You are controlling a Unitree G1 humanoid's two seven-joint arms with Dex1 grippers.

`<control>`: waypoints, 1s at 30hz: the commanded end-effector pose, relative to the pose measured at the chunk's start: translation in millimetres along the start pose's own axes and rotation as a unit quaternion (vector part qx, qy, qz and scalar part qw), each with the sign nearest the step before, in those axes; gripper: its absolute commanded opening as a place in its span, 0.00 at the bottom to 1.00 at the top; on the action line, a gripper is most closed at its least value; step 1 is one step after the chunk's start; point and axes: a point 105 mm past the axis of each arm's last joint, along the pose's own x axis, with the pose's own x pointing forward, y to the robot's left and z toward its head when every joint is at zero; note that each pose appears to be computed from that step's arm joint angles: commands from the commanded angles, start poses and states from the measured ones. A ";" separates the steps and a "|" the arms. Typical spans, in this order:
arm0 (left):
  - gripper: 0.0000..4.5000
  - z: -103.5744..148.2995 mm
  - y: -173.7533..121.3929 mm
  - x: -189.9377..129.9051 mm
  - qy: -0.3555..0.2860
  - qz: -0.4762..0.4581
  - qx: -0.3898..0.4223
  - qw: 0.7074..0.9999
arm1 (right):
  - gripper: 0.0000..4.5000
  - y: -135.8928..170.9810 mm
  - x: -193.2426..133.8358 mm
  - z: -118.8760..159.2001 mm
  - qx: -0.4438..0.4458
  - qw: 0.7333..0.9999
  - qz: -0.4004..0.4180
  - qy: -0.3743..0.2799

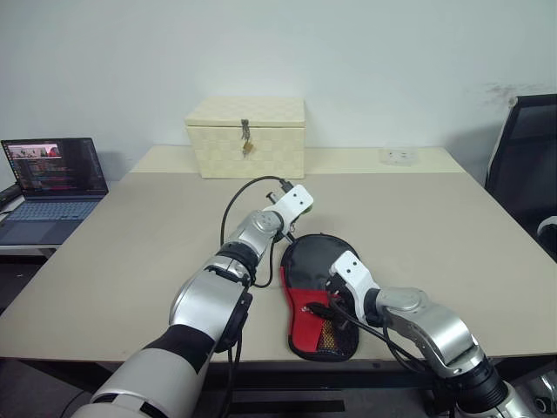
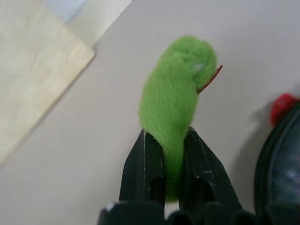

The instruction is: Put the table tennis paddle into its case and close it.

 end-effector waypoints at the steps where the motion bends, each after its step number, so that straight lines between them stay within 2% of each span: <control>1: 0.01 38.8 11.2 -0.6 -0.050 0.022 0.078 0.995 | 1.00 22.2 4.4 -47.9 0.039 0.995 0.035 0.090; 5: 0.01 49.6 -3.8 2.4 -0.063 0.008 0.164 0.984 | 1.00 29.0 1.4 -53.3 0.043 0.994 0.039 0.095; 10: 0.01 56.4 -22.1 5.4 -0.076 -0.009 0.232 0.970 | 1.00 33.2 -0.9 -57.6 0.045 0.993 0.041 0.098; 12: 0.01 58.5 -26.4 6.4 -0.080 -0.008 0.248 0.965 | 1.00 35.8 -2.0 -59.4 0.045 0.993 0.042 0.099; 19: 0.01 57.4 -14.1 7.1 -0.063 0.042 0.247 0.966 | 1.00 48.9 -5.4 -65.3 0.047 0.992 0.053 0.104; 24: 0.01 66.3 -21.1 8.8 -0.073 0.051 0.269 0.959 | 1.00 54.8 -7.3 -66.6 0.047 0.991 0.057 0.107; 30: 0.01 91.2 -44.0 10.0 -0.116 0.040 0.356 0.926 | 1.00 59.3 -8.5 -67.5 0.048 0.991 0.060 0.110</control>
